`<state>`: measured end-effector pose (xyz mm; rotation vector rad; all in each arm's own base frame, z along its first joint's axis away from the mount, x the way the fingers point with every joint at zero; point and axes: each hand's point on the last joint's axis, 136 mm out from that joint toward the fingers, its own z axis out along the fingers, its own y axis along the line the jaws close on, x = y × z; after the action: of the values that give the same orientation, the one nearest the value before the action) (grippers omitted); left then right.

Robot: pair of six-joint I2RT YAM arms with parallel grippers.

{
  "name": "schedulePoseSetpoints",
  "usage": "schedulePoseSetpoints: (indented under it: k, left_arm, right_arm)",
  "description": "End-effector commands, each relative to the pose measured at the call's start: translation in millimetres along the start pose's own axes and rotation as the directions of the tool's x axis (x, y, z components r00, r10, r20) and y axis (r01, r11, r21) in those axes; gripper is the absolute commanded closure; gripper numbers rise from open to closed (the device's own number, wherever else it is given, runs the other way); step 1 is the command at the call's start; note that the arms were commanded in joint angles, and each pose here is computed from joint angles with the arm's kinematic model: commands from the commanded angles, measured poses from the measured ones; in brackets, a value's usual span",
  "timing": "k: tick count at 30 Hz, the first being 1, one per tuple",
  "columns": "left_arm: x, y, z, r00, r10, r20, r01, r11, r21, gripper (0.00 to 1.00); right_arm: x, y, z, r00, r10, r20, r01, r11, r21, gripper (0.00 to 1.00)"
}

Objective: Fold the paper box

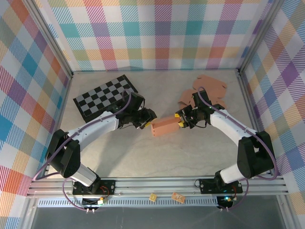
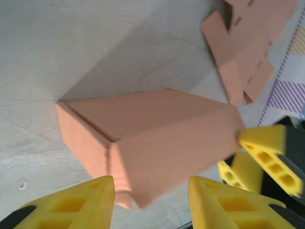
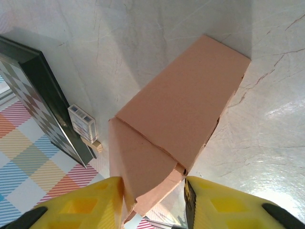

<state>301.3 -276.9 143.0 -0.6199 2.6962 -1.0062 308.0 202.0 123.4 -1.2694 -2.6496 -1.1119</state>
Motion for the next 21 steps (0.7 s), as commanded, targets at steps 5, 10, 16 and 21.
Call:
schedulePoseSetpoints:
  k: [5, 10, 16, 21]
  left_arm:
    - [-9, -20, 7, 0.993, -0.117, 0.003, 0.115, 0.984, 0.135, 0.63]
    - [-2, -5, 4, 0.993, -0.121, -0.005, 0.121, 0.987, 0.103, 0.67]
    - [6, 5, -2, 0.995, -0.095, -0.023, 0.096, 0.993, 0.069, 0.67]
    - [8, 14, -7, 0.998, -0.057, -0.022, 0.058, 0.998, 0.015, 0.62]
  right_arm:
    - [1, -18, 6, 1.000, 0.006, -0.013, -0.005, 0.999, 0.047, 0.63]
    - [1, -18, 6, 1.000, 0.005, -0.013, -0.004, 0.999, 0.050, 0.64]
    - [1, -22, 7, 1.000, 0.012, -0.014, -0.011, 0.998, 0.061, 0.65]
    - [1, -27, 7, 1.000, 0.014, -0.012, -0.013, 0.997, 0.076, 0.66]
